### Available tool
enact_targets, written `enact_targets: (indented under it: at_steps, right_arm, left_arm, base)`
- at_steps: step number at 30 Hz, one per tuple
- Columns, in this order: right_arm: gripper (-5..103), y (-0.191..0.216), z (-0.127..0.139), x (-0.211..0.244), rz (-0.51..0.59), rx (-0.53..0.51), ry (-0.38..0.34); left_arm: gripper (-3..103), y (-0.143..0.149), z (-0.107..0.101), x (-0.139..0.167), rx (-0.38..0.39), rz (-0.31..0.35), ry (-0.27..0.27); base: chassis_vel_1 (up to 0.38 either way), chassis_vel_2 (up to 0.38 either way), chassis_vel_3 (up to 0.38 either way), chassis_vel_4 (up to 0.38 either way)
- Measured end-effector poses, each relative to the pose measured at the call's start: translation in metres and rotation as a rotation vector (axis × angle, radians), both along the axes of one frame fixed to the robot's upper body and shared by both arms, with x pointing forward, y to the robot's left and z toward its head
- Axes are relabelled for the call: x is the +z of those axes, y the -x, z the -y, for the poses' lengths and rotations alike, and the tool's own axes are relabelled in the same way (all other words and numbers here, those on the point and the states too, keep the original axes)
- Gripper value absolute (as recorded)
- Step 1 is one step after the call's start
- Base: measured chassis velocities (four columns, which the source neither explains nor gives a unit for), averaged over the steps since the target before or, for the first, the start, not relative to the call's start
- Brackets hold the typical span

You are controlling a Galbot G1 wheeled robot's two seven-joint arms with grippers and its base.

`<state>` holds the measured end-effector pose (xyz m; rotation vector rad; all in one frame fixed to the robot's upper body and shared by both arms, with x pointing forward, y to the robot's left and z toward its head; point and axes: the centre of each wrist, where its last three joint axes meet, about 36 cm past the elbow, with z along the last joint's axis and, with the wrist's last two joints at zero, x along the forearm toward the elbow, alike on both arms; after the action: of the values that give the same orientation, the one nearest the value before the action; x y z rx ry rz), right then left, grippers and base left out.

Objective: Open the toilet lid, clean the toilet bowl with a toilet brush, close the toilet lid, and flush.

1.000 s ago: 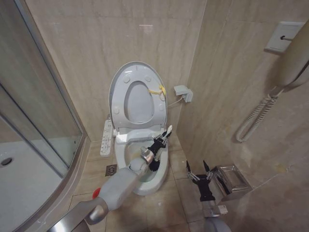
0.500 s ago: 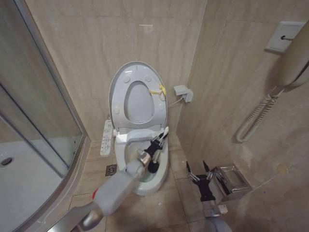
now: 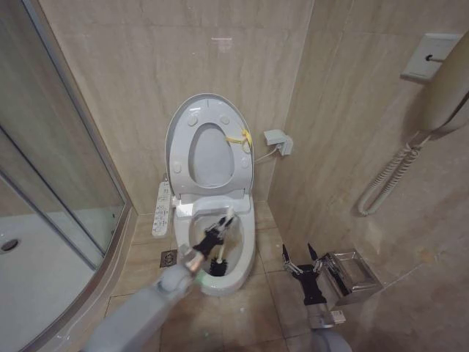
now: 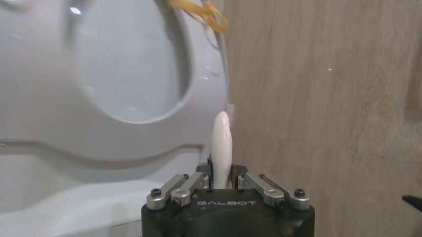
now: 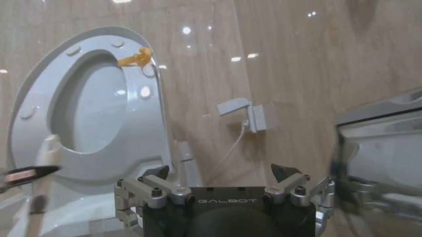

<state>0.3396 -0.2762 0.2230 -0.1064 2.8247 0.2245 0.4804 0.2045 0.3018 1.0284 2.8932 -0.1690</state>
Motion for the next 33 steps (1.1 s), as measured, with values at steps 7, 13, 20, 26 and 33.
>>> enact_targets:
  at_steps: [7,13,20,26,33]
  right_arm:
    - [100,-0.002,-0.013,-0.001,0.006,0.017,-0.014]
    - [100,-0.001,-0.018,-0.001,0.007,0.024,-0.017]
    - [100,0.002,-0.019,-0.003,0.002,0.025,-0.013]
    - [100,0.003,-0.02,-0.002,0.006,0.02,-0.016]
    - [100,0.007,-0.017,-0.003,-0.001,0.007,-0.013]
  left_arm:
    - [18,0.05,-0.061,-0.004,0.037,-0.056,-0.061]
    - [18,0.057,-0.075,-0.009,0.065,-0.063,-0.073]
    - [18,0.035,-0.062,-0.003,0.065,-0.025,-0.046]
    - [18,0.007,-0.041,0.0,0.043,0.012,-0.045]
    - [18,-0.022,-0.025,-0.038,0.032,0.013,-0.118]
  base:
    - [0.0,0.0,0.0,0.0]
    - [0.0,0.0,0.0,0.0]
    - [0.0,0.0,0.0,0.0]
    - [0.0,0.0,0.0,0.0]
    - [0.0,0.0,0.0,0.0]
